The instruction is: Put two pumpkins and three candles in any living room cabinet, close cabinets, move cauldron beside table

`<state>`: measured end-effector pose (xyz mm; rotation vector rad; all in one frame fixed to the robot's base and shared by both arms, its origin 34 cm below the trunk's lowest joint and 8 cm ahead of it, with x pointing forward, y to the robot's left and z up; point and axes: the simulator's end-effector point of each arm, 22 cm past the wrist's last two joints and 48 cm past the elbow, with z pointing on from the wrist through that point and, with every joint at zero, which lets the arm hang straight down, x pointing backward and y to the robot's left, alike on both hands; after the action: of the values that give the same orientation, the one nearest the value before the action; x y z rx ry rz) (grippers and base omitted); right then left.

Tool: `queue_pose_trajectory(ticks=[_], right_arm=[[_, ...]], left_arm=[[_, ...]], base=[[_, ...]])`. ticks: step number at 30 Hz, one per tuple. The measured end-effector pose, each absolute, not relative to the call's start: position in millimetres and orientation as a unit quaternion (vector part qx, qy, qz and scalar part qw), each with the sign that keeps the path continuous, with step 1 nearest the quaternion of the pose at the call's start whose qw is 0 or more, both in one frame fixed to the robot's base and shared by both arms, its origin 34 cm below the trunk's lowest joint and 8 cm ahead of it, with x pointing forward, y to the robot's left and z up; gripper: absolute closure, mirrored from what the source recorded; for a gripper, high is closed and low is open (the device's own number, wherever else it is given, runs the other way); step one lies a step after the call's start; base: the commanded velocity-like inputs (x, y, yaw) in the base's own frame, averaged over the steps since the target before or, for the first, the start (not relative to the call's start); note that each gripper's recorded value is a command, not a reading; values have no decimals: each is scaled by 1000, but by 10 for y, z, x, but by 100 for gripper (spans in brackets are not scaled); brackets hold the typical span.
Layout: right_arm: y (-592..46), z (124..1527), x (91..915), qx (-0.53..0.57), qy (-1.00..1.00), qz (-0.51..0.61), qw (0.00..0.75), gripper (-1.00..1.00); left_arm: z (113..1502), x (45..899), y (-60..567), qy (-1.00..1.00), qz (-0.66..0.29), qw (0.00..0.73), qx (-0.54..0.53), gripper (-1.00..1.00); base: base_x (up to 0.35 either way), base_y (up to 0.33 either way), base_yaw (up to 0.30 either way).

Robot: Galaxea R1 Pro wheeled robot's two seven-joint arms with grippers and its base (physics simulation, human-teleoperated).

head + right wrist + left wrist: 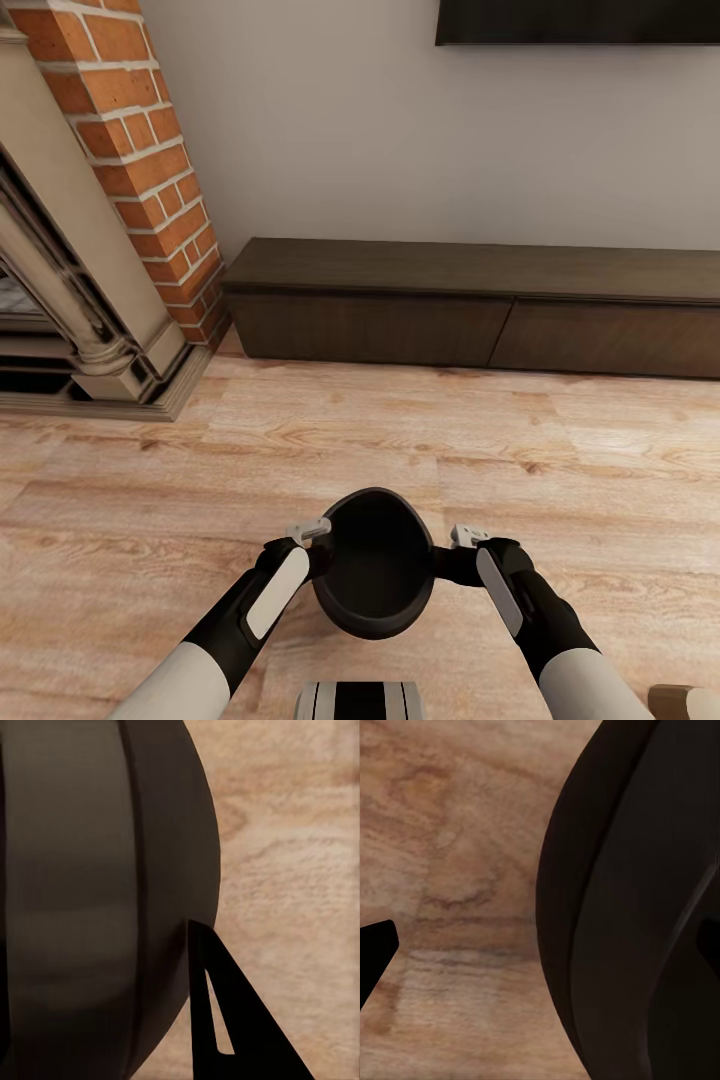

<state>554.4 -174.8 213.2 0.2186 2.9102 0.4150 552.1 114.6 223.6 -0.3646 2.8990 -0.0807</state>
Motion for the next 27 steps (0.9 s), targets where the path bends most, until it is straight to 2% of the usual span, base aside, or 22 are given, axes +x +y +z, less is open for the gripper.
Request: queue_pose_trajectory(ticks=[8, 9, 27], right_arm=[[-1747, 2132, 5544, 74, 983, 140, 97, 100], [-1747, 2132, 5544, 74, 983, 140, 97, 100], [-1737, 2129, 5537, 74, 982, 142, 96, 100]], left_arm=[[2221, 5502, 1151, 986, -26, 107, -124, -100], [2219, 5500, 1152, 986, -26, 106, -124, 100], [2225, 5500, 1099, 986, -32, 106, -127, 100]], base=[[0, 0, 0], [0, 0, 0], [0, 0, 0]])
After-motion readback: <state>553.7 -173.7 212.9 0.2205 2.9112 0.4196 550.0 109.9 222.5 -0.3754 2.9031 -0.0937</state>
